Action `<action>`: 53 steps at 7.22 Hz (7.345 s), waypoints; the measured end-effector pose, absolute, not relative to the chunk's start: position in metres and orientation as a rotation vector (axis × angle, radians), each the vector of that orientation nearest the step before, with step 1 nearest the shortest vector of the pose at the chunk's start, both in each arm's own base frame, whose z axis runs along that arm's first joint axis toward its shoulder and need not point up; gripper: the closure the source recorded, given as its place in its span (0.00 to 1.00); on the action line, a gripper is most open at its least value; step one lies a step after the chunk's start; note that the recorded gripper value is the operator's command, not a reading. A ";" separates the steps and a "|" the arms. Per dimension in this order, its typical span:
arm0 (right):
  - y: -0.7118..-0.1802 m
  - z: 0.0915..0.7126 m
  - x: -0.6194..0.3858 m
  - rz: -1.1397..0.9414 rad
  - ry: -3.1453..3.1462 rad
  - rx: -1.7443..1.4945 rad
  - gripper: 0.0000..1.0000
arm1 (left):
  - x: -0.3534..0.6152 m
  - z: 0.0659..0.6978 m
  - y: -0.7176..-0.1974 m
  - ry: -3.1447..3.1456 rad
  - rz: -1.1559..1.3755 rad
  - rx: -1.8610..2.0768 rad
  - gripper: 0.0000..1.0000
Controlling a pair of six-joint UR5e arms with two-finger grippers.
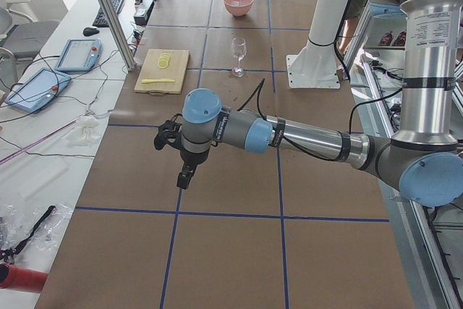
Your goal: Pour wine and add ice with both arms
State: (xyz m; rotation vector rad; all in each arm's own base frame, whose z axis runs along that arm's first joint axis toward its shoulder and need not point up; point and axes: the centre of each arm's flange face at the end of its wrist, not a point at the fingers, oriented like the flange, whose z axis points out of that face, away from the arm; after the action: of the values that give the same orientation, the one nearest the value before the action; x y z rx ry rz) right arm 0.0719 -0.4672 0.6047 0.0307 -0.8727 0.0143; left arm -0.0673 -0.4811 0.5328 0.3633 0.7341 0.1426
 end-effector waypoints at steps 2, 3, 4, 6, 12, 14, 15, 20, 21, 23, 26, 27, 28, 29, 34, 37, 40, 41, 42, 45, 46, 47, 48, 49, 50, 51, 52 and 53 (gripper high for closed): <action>-0.465 0.607 0.072 0.016 -0.873 0.027 0.00 | -0.054 0.528 -0.461 0.752 0.161 0.511 0.00; -0.464 0.608 0.072 0.017 -0.873 0.024 0.00 | -0.041 0.529 -0.447 0.770 0.183 0.577 0.00; -0.463 0.610 0.072 0.019 -0.873 0.021 0.00 | -0.019 0.524 -0.437 0.810 0.174 0.618 0.00; -0.461 0.616 0.072 0.024 -0.872 0.008 0.00 | 0.047 0.504 -0.417 0.881 0.095 0.638 0.00; -0.460 0.627 0.072 0.030 -0.871 -0.008 0.00 | 0.189 0.405 -0.319 1.031 -0.160 0.562 0.00; -0.459 0.627 0.072 0.027 -0.872 -0.008 0.00 | 0.231 0.410 -0.289 0.971 -0.284 0.529 0.00; -0.459 0.627 0.072 0.025 -0.871 -0.006 0.00 | 0.249 0.412 -0.276 0.938 -0.329 0.523 0.00; -0.459 0.628 0.071 0.020 -0.869 -0.006 0.00 | 0.302 0.415 -0.235 0.873 -0.380 0.590 0.00; -0.458 0.628 0.071 0.021 -0.868 -0.007 0.00 | 0.312 0.414 -0.228 0.881 -0.404 0.632 0.00; -0.458 0.628 0.071 0.022 -0.868 -0.007 0.00 | 0.334 0.420 -0.226 0.876 -0.464 0.743 0.00; -0.458 0.628 0.071 0.019 -0.868 -0.006 0.00 | 0.346 0.451 -0.229 0.822 -0.487 0.798 0.00; -0.458 0.628 0.071 0.019 -0.868 -0.005 0.00 | 0.349 0.462 -0.229 0.808 -0.501 0.810 0.00; -0.459 0.628 0.071 0.018 -0.868 -0.005 0.00 | 0.353 0.471 -0.227 0.800 -0.517 0.832 0.00; -0.459 0.628 0.071 0.017 -0.868 -0.004 0.00 | 0.362 0.477 -0.225 0.796 -0.525 0.860 0.00; -0.459 0.628 0.071 0.016 -0.865 -0.004 0.00 | 0.411 0.477 -0.231 0.799 -0.593 1.011 0.11; -0.459 0.628 0.071 0.016 -0.866 -0.003 0.00 | 0.416 0.494 -0.232 0.767 -0.581 1.032 0.23; -0.458 0.628 0.071 0.016 -0.866 -0.004 0.00 | 0.417 0.497 -0.234 0.756 -0.578 1.040 0.22; -0.458 0.628 0.071 0.016 -0.866 -0.004 0.00 | 0.416 0.499 -0.238 0.745 -0.581 1.048 0.20; -0.458 0.628 0.071 0.015 -0.866 -0.003 0.00 | 0.414 0.505 -0.244 0.726 -0.585 1.058 0.16; -0.459 0.628 0.071 0.014 -0.867 -0.002 0.00 | 0.424 0.507 -0.261 0.696 -0.603 1.080 0.16; -0.459 0.628 0.071 0.014 -0.867 -0.002 0.00 | 0.428 0.504 -0.266 0.691 -0.606 1.087 0.17; -0.459 0.628 0.071 0.015 -0.867 -0.002 0.00 | 0.429 0.507 -0.270 0.679 -0.605 1.092 0.17; -0.459 0.628 0.071 0.015 -0.867 -0.002 0.00 | 0.430 0.511 -0.272 0.669 -0.603 1.096 0.22; -0.459 0.627 0.071 0.014 -0.867 -0.002 0.00 | 0.431 0.514 -0.273 0.663 -0.601 1.097 0.29; -0.459 0.627 0.071 0.014 -0.867 -0.002 0.00 | 0.432 0.514 -0.273 0.661 -0.600 1.097 0.29; -0.459 0.627 0.071 0.014 -0.867 -0.002 0.00 | 0.433 0.513 -0.273 0.663 -0.601 1.097 0.32; -0.459 0.627 0.071 0.014 -0.867 -0.001 0.00 | 0.436 0.513 -0.273 0.663 -0.600 1.097 0.37; -0.459 0.627 0.071 0.014 -0.867 -0.001 0.00 | 0.437 0.515 -0.274 0.661 -0.599 1.097 0.41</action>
State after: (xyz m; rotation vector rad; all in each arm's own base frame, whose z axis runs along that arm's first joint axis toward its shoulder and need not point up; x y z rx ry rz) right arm 0.0713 -0.4586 0.6273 -0.0014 -0.8669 0.0139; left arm 0.4368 -0.2736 0.5145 1.0970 0.6614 -0.5987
